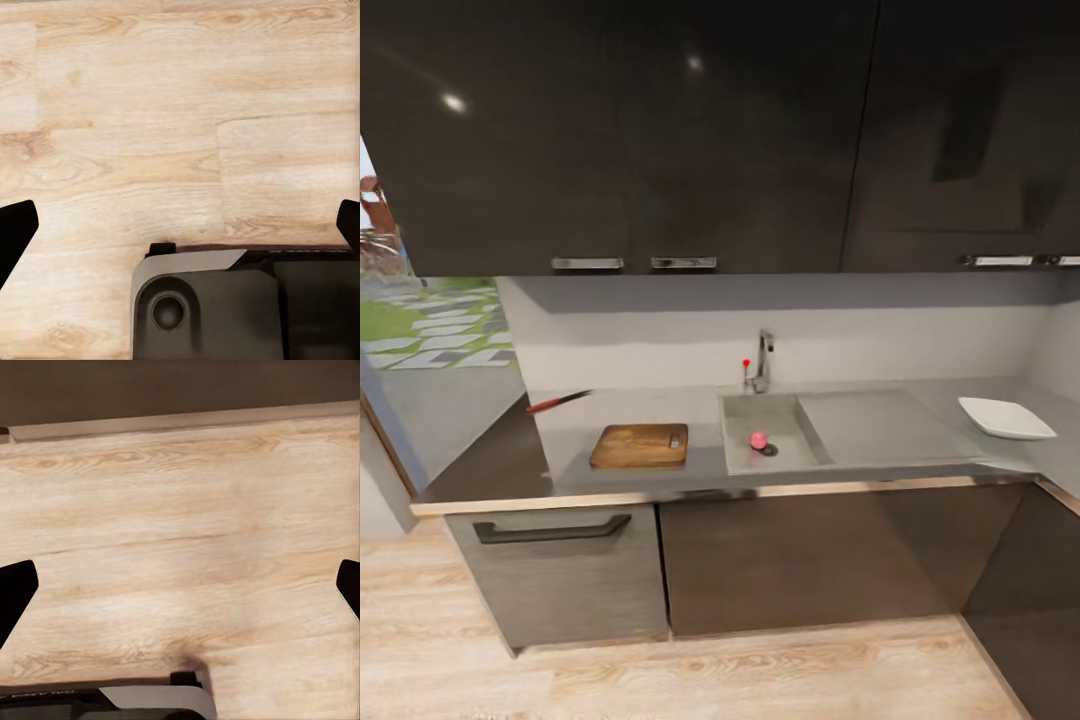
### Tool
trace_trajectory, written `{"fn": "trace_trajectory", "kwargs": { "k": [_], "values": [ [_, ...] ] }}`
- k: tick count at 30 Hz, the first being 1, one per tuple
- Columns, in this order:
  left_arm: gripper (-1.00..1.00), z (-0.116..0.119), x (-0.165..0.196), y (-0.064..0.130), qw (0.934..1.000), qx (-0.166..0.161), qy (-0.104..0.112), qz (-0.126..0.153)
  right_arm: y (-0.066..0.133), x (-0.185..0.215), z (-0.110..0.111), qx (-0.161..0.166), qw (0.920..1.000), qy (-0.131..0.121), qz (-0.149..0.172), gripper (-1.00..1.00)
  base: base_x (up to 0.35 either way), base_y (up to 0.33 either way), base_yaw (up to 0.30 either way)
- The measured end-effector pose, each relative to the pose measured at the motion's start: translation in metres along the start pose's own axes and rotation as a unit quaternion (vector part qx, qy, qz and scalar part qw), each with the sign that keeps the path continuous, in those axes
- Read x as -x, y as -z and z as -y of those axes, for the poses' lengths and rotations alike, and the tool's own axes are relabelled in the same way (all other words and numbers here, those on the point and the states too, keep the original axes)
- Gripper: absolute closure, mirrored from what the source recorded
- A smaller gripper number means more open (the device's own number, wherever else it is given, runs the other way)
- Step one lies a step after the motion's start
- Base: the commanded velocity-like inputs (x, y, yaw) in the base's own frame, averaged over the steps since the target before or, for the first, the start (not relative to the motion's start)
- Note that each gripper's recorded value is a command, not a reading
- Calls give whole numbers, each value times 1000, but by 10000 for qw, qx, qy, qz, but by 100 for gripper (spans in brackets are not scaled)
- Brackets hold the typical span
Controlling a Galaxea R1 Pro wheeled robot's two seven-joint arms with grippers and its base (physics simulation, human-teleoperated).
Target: In the kitchen, take the Vidalia onion out of the sink, dice it on the chopping board with the paring knife, put the diced onion into the bowl on the countertop, then place both the paring knife and the chopping board into the sink.
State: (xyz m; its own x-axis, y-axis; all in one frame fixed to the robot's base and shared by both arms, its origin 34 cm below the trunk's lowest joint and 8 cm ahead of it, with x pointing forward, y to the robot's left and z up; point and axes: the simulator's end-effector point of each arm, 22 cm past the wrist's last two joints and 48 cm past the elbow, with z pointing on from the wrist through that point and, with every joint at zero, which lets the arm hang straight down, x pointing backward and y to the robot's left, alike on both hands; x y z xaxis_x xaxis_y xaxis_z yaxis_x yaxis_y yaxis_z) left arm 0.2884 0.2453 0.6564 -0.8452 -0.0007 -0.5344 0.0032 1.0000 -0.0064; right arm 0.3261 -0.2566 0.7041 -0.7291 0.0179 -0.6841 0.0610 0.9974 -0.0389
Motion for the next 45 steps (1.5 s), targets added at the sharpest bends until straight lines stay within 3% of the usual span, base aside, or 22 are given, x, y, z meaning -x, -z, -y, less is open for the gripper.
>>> {"fn": "trace_trajectory", "kwargs": {
  "k": [11,24,45],
  "values": [
    [-100,0,0,0,10000,0,0,0,0,0,0,6,10000,2,-2,-100,0,-319,194],
    [-100,0,-1,0,10000,0,0,-8,0,0,0,7,10000,2,-1,-100,0,-312,11],
    [-100,0,2,0,10000,1,0,21,0,2,0,8,10000,0,23,-100,0,-26,-35]
  ]
}}
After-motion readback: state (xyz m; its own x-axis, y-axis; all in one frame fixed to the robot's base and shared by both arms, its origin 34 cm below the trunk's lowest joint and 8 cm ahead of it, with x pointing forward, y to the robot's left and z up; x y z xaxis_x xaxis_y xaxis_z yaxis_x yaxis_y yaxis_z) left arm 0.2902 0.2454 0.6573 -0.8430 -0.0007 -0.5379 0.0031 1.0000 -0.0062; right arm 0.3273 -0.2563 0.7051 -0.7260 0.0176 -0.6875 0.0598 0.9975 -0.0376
